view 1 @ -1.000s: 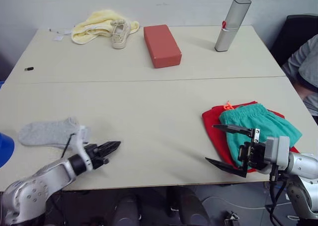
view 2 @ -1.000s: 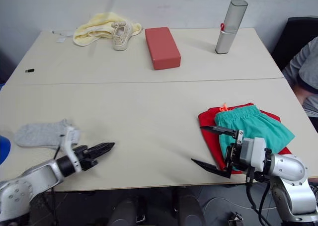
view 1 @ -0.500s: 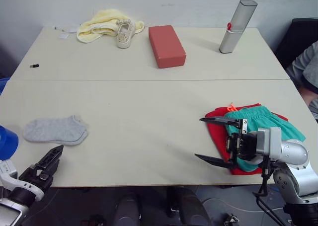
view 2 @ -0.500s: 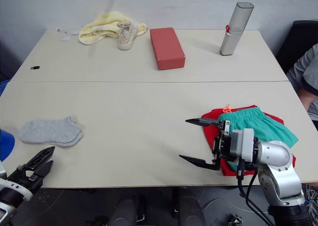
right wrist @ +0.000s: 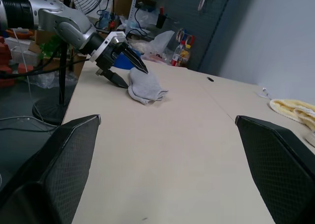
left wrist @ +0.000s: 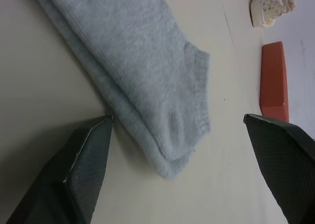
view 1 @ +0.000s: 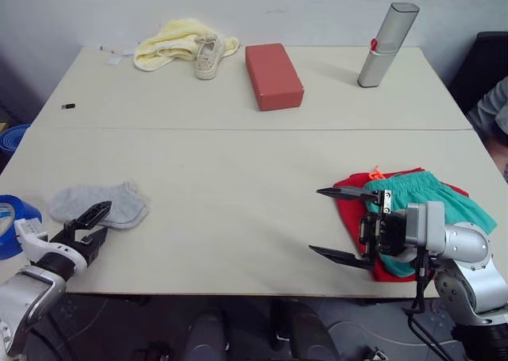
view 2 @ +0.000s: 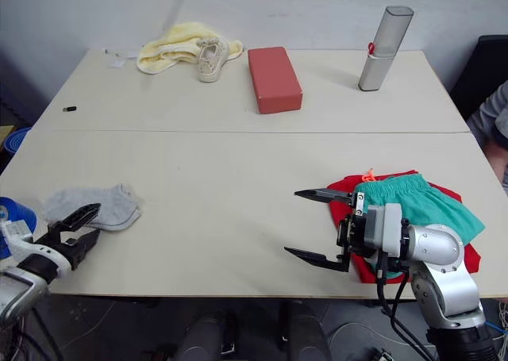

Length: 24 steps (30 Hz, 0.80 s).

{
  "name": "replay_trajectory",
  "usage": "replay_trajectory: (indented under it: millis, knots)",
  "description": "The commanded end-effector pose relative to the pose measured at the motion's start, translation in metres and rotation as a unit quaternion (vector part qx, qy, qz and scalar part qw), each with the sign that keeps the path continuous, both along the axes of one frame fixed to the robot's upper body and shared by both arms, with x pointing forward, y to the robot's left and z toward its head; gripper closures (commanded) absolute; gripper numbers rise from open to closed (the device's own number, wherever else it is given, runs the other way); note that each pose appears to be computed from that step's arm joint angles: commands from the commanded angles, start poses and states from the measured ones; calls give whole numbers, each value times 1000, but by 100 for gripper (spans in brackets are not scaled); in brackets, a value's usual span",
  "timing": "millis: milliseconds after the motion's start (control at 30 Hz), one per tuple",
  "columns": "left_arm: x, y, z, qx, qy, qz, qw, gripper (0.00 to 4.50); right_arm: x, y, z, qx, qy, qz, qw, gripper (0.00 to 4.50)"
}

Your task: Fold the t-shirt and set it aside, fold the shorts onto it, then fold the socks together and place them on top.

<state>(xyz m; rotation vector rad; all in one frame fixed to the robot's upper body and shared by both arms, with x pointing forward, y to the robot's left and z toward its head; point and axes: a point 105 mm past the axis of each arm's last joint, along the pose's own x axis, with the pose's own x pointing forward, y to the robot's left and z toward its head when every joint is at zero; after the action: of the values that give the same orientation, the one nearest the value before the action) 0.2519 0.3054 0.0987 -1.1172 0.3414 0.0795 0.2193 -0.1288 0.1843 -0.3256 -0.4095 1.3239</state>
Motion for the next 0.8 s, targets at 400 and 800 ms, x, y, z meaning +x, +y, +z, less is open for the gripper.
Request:
replay_trajectory:
  millis: [400,800]
  knots:
    - [17,-12,-31,30,71,-37,996,448,-5,1,10,17,-23,-10,1000,0]
    - [26,-97,-2,75,-5,-211,975,448,-10,-10,5,1,-18,-28,999,0]
